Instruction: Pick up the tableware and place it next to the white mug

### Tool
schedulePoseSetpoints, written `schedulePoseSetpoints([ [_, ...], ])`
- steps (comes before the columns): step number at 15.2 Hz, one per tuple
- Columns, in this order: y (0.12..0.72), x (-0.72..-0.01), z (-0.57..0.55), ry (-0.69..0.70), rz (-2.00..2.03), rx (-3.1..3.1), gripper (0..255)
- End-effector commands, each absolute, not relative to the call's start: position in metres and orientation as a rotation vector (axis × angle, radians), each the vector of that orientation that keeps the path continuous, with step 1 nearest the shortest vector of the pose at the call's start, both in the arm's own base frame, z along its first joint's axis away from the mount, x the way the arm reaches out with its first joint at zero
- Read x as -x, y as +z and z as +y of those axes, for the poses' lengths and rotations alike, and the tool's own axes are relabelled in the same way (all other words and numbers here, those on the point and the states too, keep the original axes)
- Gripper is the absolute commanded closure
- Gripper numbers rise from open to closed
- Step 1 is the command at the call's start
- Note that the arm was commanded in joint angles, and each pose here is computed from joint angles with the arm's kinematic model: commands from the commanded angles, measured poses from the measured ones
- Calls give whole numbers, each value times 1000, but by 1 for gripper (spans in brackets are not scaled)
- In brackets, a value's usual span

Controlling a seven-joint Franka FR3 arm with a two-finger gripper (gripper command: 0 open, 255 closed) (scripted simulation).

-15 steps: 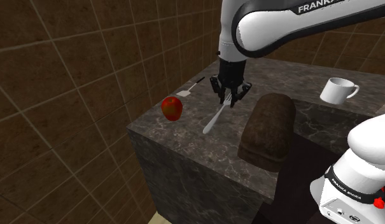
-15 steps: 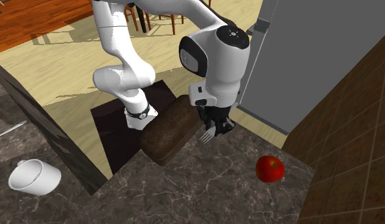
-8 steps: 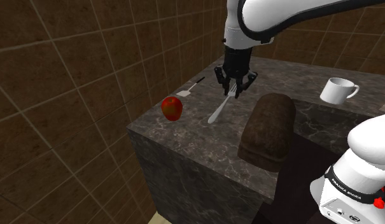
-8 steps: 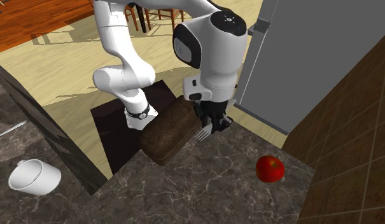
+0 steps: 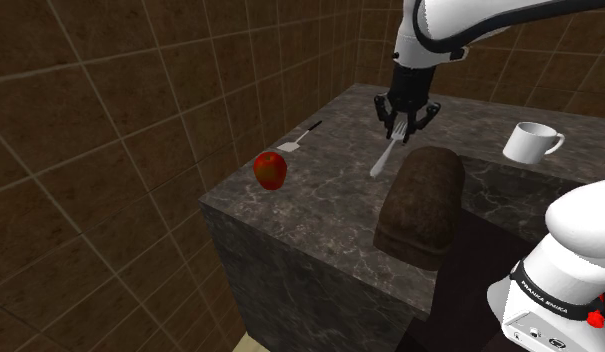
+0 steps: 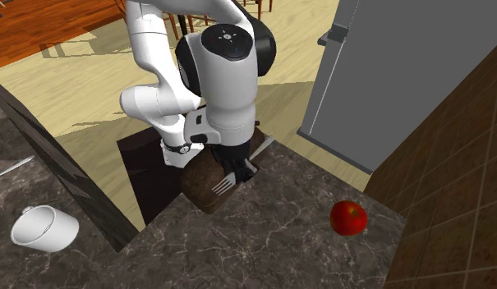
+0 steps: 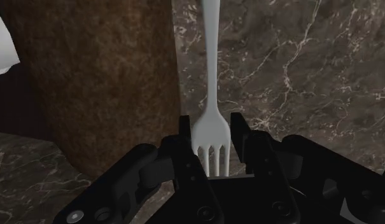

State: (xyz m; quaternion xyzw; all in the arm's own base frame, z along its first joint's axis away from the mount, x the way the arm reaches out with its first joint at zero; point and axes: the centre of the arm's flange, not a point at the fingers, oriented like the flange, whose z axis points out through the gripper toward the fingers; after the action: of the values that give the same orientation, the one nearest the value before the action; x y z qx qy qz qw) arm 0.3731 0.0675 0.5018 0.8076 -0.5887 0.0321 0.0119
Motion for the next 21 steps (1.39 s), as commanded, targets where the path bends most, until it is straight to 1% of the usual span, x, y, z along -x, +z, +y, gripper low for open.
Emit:
schedulePoseSetpoints([
  [1,501,-365,41,100,-1834,-2520,255],
  [21,501,-304,-216,100,-1834,-2520,255],
])
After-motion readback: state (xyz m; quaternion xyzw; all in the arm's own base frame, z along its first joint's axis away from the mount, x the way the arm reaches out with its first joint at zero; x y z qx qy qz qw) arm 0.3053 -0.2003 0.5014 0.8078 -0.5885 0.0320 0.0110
